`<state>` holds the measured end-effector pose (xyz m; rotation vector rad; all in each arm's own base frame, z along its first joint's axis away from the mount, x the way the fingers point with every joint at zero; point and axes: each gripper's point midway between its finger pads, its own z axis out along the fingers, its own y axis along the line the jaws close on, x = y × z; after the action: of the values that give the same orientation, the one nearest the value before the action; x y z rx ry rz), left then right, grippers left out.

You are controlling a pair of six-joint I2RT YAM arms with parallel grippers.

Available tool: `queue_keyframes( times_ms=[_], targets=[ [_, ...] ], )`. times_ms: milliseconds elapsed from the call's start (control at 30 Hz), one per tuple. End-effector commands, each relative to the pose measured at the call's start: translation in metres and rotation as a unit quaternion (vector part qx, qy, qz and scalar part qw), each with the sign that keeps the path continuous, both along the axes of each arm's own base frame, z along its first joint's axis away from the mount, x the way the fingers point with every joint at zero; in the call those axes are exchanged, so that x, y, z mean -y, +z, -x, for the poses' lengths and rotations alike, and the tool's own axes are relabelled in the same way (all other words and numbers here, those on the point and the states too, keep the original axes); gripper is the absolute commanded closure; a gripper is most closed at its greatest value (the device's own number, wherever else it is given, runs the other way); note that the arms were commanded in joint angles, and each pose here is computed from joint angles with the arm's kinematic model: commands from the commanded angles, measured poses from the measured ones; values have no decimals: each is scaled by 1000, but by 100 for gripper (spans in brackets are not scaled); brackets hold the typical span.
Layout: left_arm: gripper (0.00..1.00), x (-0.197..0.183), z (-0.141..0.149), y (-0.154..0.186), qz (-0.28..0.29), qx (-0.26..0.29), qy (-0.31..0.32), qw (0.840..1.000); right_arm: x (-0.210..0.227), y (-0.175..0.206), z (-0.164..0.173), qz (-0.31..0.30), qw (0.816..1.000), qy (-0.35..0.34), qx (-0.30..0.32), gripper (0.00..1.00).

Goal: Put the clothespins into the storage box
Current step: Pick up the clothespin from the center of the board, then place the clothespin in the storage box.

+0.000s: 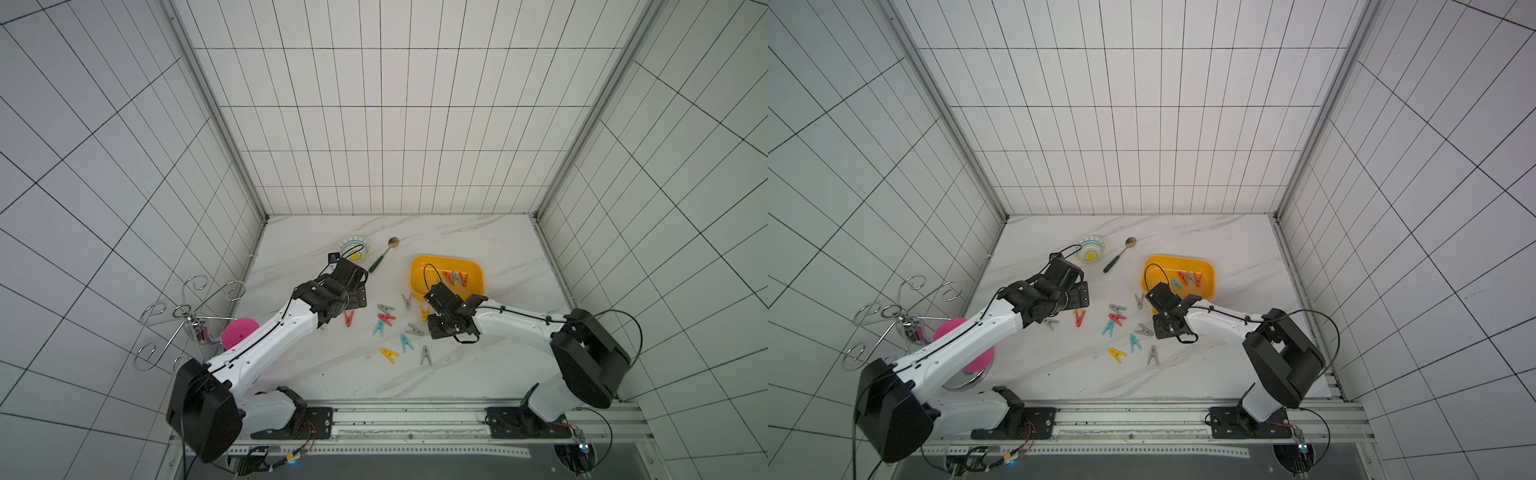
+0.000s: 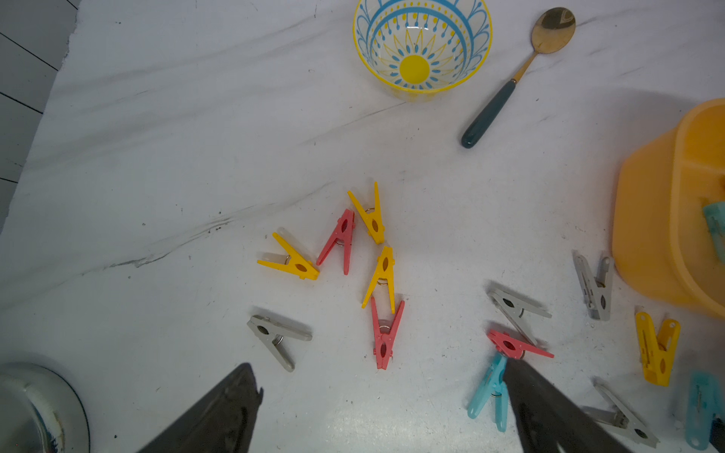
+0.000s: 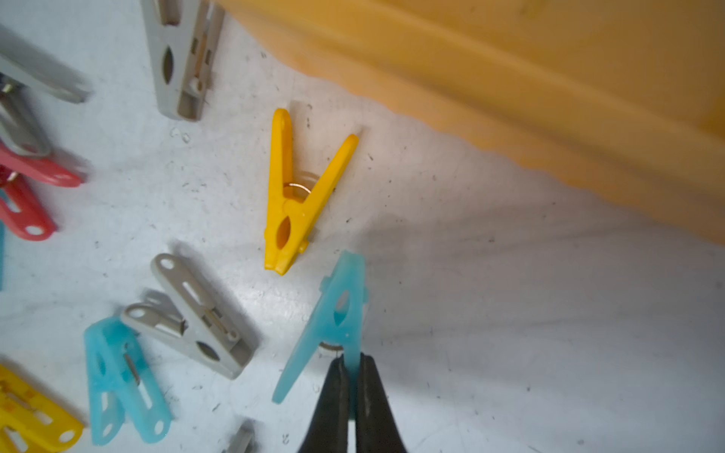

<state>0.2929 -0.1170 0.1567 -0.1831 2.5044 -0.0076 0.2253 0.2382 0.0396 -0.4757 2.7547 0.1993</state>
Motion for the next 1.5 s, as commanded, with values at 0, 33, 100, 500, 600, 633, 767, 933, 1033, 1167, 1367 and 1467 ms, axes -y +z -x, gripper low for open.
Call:
queue_keyframes(
  times_ms=[0, 33, 100, 500, 600, 633, 767, 933, 1033, 1167, 1367, 1467],
  targets=[
    [1, 3, -9, 10, 9, 17, 1, 1000, 18, 8, 8, 20, 1000, 5, 0, 95],
    [1, 3, -10, 10, 8, 18, 1, 1000, 19, 13, 9, 19, 1000, 7, 2, 95],
    [1, 4, -11, 10, 9, 18, 1, 1000, 21, 26, 9, 13, 1000, 11, 9, 95],
    [1, 21, -27, 17, 20, 15, -18, 1000, 27, 84, -82, -31, 998, -16, 48, 95],
    [1, 27, -31, 17, 23, 12, -23, 999, 22, 76, -106, -17, 999, -13, 42, 95],
    [1, 28, -33, 17, 24, 13, -23, 999, 20, 70, -113, -13, 999, -13, 38, 95],
    [1, 34, -36, 11, 26, 6, -29, 999, 13, 50, -140, -1, 1000, -13, 21, 95],
    [1, 38, -35, 4, 19, -3, -37, 999, 8, 25, -164, 10, 1000, -17, 5, 94],
    [1, 41, -36, 3, 21, -3, -40, 999, 8, 15, -174, 15, 1000, -21, 0, 94],
    [1, 43, -38, 3, 19, -1, -43, 999, 9, 7, -182, 17, 1000, -26, -5, 92],
    [1, 43, -41, 5, 12, 1, -46, 999, 9, 15, -184, 16, 1000, -23, -5, 86],
    [1, 41, -40, 6, 12, 0, -46, 999, 10, 28, -181, 14, 1000, -18, -4, 81]
  ],
)
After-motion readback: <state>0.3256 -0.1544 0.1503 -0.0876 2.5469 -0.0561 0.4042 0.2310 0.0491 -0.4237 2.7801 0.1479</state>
